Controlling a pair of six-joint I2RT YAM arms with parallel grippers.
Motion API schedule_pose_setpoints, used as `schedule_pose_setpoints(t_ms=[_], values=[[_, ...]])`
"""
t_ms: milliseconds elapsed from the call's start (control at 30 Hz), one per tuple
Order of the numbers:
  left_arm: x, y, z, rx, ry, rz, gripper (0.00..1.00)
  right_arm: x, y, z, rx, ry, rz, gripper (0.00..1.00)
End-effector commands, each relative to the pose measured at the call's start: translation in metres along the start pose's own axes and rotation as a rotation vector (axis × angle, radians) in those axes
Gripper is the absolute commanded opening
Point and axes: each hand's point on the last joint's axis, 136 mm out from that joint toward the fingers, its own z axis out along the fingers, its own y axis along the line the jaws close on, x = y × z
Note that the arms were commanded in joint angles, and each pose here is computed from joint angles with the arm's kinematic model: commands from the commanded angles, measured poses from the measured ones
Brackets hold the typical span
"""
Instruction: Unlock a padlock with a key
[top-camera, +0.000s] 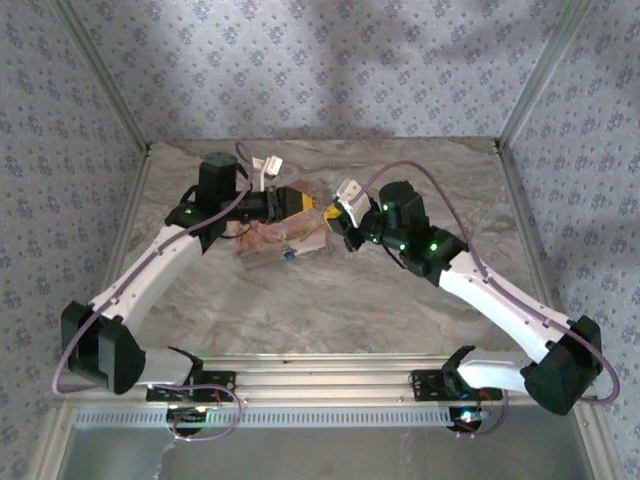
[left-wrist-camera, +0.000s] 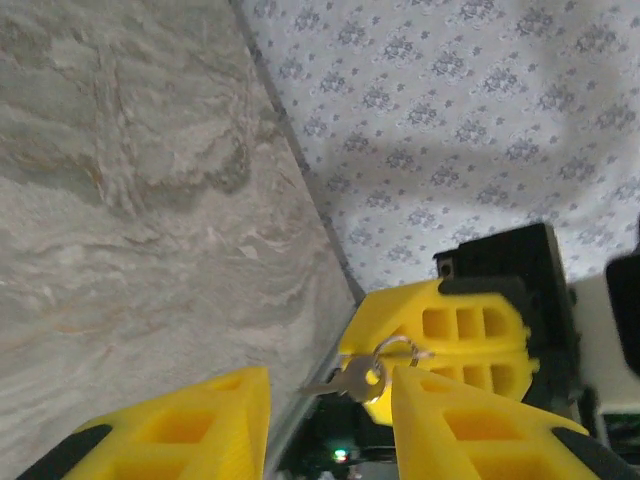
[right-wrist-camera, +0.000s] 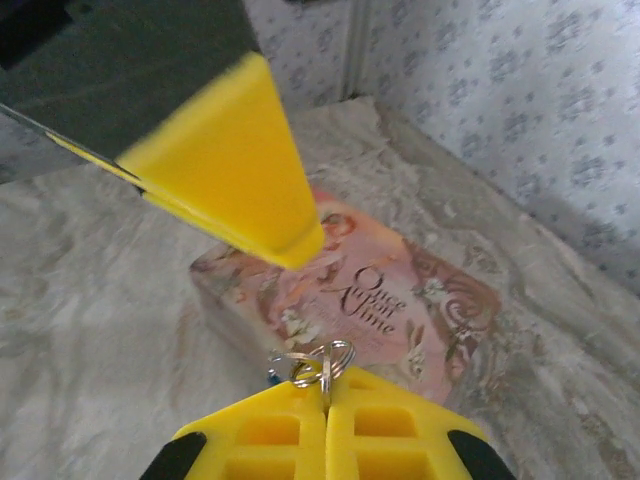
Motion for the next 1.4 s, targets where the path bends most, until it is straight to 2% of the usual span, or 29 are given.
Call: schedule_pose_setpoints(t_ms=[0,100,200,333,467,567,800,900,1100,1233,1367], values=[[-0.003,-0.032,-0.023,0.015,-0.053,0.297,0.38,0.037,0.041,-0.009,-0.24,0.209,0.084,0.0],[0.008,-0.041,-0.034,0.039,-0.089,0.486,0.38,0.029,0.051,-0.011,-0.306,0.241,0.13,0.0],[0.034,-0.053,-0.039,0.11,-0.086,0.707,0.42,0.032,0.061,-0.015,-0.354,0.298,0.125,0.0],[0.067,-0.053,-0.033,0.117,-0.002,0.839,0.46,0.037,0.074,-0.02,-0.412,0.365,0.071,0.0],[0.084,-0.048,-0.022,0.156,0.098,0.821,0.45,0.04,0.084,-0.024,-0.467,0.417,0.05,0.0],[0.091,-0.042,-0.014,0.185,0.137,0.791,0.41,0.037,0.089,-0.024,-0.497,0.41,0.045,0.0],[0.097,-0.041,-0.006,0.255,0.203,0.727,0.34,0.035,0.093,-0.022,-0.512,0.389,0.043,0.0],[0.099,-0.036,-0.002,0.253,0.234,0.703,0.27,0.035,0.092,-0.021,-0.51,0.386,0.044,0.0],[0.101,-0.032,0.002,0.26,0.261,0.667,0.25,0.034,0.093,-0.02,-0.514,0.378,0.045,0.0],[0.101,-0.031,0.002,0.263,0.27,0.662,0.08,0.034,0.094,-0.019,-0.515,0.373,0.044,0.0],[0.097,-0.027,0.003,0.223,0.263,0.648,0.0,0.034,0.091,-0.02,-0.508,0.364,0.059,0.01]])
